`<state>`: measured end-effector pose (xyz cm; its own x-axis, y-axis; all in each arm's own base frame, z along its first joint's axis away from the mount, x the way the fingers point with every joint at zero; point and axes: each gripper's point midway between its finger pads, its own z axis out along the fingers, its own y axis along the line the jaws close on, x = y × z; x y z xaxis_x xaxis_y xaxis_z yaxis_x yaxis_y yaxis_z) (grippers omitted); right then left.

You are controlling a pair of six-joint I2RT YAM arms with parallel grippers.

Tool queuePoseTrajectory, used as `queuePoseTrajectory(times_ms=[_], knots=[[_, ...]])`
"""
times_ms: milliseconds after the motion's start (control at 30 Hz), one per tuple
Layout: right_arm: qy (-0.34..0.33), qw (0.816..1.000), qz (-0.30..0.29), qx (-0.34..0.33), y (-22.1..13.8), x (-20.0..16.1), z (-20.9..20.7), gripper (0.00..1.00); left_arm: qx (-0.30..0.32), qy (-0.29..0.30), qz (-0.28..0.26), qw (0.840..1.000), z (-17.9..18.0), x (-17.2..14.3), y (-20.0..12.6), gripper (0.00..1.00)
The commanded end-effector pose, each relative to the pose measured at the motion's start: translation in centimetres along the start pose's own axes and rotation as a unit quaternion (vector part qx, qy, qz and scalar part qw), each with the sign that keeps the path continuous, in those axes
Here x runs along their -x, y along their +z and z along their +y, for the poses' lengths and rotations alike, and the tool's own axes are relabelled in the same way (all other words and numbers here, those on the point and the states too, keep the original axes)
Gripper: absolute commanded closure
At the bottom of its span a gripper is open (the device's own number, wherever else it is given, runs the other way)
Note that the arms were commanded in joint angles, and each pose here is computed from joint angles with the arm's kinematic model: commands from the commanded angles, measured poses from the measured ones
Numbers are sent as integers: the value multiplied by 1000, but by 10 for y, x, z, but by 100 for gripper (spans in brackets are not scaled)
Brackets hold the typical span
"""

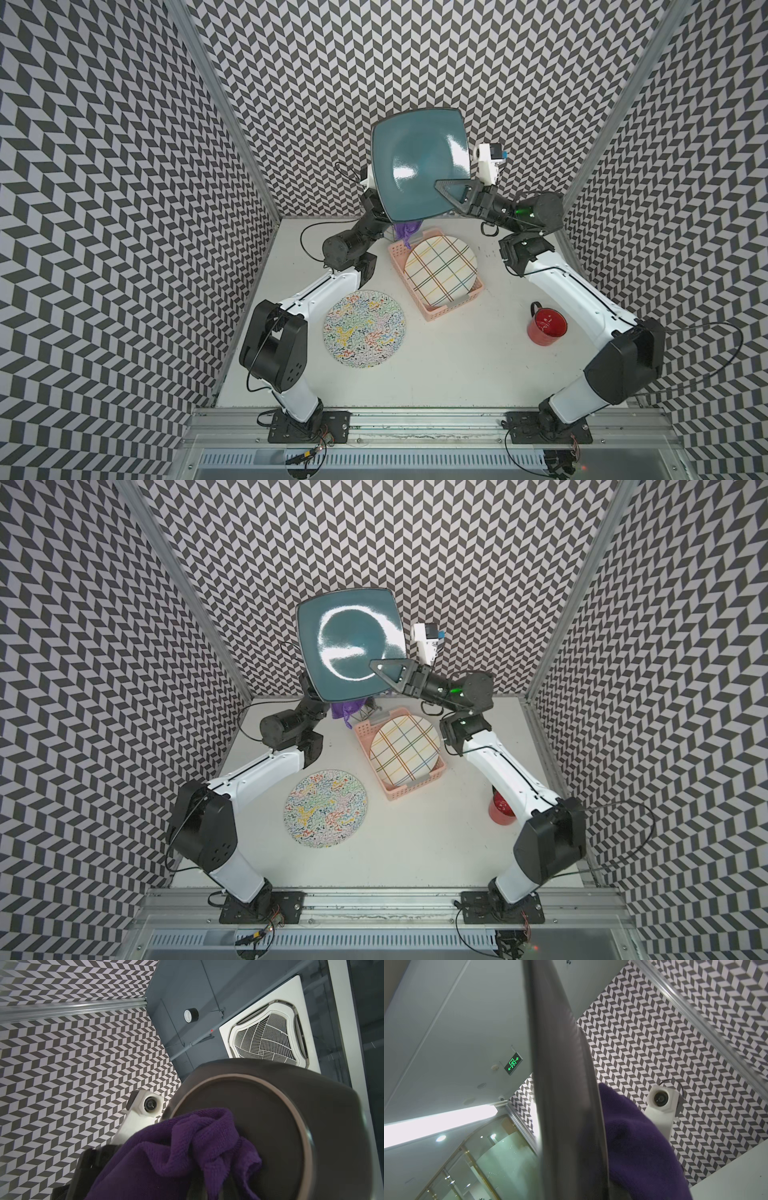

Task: Wipe the wet plate dry
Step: Wipe the plate with towel.

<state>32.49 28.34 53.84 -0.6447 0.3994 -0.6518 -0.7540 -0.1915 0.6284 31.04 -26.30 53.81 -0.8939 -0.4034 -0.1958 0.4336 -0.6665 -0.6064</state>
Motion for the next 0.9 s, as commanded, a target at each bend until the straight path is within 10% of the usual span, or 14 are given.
queuePoseTrajectory(times_ms=[0,233,400,633,867], knots=[[-27,993,-110,-28,-26,57,-11,100,-44,50,86,994,-39,-48,-2,100],[-23,978,-169,-120,-87,67,-43,100,80,126,67,987,-19,-40,-42,100],[-33,974,-144,-169,-93,40,-55,100,204,222,73,951,10,-29,-53,100],[-62,978,-112,-166,-75,16,-42,100,475,391,68,785,72,23,-78,100],[-78,982,-87,-147,-55,0,-24,100,600,478,99,635,113,55,-110,100]])
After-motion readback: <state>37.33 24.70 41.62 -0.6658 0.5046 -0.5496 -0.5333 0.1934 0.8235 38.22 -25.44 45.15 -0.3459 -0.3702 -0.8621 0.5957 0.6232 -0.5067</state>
